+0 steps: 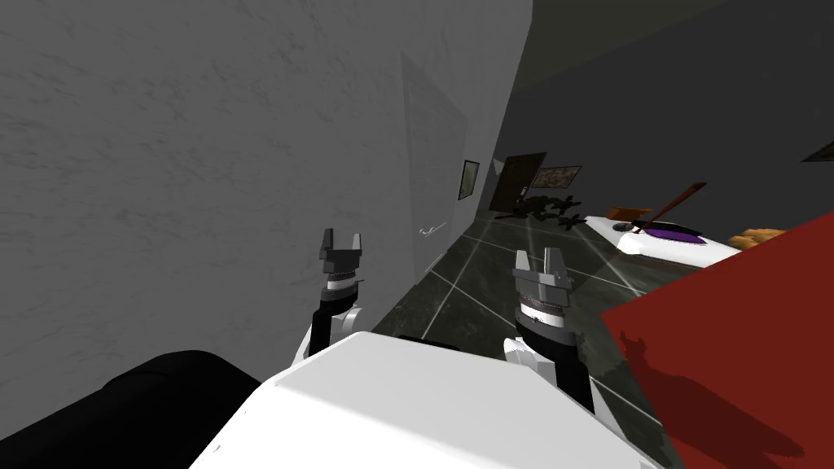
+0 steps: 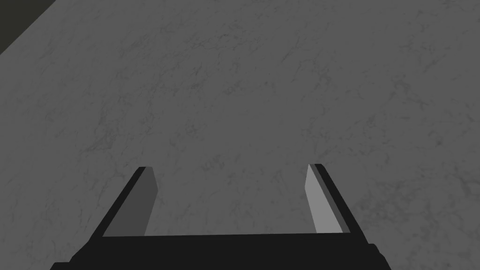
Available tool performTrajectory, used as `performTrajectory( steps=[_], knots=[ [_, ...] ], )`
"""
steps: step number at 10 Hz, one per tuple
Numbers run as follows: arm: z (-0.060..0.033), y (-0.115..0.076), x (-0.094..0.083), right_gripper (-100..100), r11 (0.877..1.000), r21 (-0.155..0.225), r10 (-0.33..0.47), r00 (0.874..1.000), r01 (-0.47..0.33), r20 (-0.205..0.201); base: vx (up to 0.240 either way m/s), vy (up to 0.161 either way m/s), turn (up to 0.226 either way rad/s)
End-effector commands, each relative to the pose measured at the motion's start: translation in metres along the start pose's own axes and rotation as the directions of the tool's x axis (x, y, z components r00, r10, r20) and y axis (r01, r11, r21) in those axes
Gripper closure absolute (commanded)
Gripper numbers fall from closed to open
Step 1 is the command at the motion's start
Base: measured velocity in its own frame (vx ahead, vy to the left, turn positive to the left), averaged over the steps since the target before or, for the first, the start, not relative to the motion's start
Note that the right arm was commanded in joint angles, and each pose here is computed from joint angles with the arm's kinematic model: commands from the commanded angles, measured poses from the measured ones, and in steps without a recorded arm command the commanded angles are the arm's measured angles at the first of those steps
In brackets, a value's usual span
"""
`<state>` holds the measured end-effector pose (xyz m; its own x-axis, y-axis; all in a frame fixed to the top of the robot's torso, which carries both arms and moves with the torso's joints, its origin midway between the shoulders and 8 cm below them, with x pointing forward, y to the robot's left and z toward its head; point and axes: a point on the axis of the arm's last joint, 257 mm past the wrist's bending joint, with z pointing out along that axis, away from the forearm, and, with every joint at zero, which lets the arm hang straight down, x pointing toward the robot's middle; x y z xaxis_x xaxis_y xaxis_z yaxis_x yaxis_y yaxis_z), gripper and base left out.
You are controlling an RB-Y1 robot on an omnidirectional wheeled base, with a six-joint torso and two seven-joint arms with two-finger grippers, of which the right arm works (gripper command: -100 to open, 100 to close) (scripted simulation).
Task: Pull the door open
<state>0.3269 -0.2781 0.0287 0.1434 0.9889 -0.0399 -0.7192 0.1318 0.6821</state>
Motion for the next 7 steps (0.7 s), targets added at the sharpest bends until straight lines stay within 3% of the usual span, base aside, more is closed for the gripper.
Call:
performTrajectory(
  steps=[1, 7],
  knots=[
    [-0.0014, -0.010, 0.002, -100, 1.000, 0.014, 0.005, 1.000, -0.005, -0.006, 0.034, -0.116, 0.150],
    [-0.0094, -0.058, 0.010, -100, 0.996, 0.085, 0.028, 0.999, -0.025, -0.032, 0.071, -0.034, 0.164]
  ],
)
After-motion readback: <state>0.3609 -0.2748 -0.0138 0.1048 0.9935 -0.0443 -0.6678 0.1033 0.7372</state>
